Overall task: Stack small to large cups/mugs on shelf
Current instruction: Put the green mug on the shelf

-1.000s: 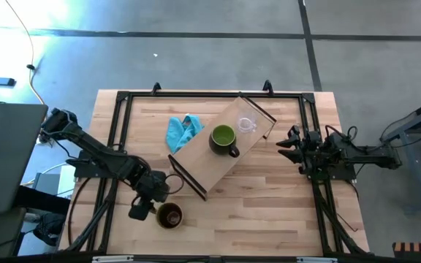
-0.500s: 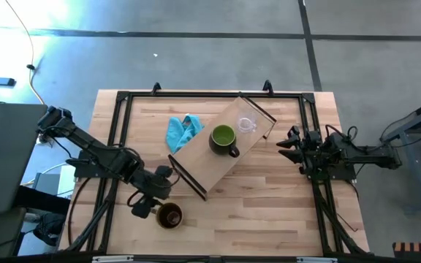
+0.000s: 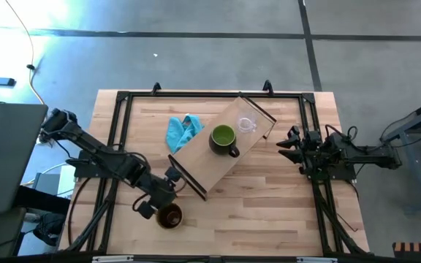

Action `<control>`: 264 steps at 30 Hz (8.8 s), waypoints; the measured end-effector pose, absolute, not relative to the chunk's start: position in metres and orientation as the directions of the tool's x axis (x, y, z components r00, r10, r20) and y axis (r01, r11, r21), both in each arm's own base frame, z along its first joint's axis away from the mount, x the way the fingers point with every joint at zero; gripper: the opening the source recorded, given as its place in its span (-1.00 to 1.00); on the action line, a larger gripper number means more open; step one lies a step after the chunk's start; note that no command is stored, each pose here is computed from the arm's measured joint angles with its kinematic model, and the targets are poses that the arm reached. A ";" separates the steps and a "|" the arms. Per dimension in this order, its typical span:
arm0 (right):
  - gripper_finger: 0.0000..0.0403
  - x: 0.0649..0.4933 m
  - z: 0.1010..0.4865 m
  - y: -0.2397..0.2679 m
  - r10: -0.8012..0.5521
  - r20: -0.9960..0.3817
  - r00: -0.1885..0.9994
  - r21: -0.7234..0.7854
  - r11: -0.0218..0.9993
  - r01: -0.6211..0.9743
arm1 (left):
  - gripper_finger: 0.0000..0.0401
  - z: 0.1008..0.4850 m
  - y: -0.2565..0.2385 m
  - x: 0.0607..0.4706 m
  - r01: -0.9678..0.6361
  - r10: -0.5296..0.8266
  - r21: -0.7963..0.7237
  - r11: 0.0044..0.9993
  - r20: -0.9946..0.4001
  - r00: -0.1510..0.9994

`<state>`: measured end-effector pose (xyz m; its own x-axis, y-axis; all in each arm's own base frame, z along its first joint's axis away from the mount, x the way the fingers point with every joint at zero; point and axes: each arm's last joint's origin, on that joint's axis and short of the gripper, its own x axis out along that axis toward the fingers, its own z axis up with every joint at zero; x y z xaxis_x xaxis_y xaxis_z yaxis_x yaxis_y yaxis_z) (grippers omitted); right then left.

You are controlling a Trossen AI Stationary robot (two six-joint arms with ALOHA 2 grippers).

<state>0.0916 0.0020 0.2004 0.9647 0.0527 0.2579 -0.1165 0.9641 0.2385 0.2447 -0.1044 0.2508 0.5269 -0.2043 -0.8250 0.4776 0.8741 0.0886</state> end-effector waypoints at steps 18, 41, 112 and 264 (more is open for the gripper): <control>-0.35 0.092 0.197 0.002 0.052 0.225 0.973 0.236 0.966 -0.107 | -0.29 0.227 -0.110 0.258 0.481 -0.186 0.069 0.874 -0.867 0.462; -0.35 0.093 0.196 0.002 0.052 0.217 0.975 0.225 0.969 -0.102 | -0.29 0.224 -0.112 0.254 0.381 -0.249 -0.090 0.920 -0.886 0.391; -0.35 0.093 0.192 0.003 0.090 0.172 0.981 0.251 0.959 -0.132 | -0.99 0.223 -0.140 0.221 -0.734 0.108 -0.233 0.638 -0.917 0.385; -0.35 0.094 0.188 0.004 0.123 0.134 0.983 0.313 0.936 -0.160 | -0.32 0.243 -0.099 0.254 -0.103 0.010 -0.029 0.994 -0.933 0.361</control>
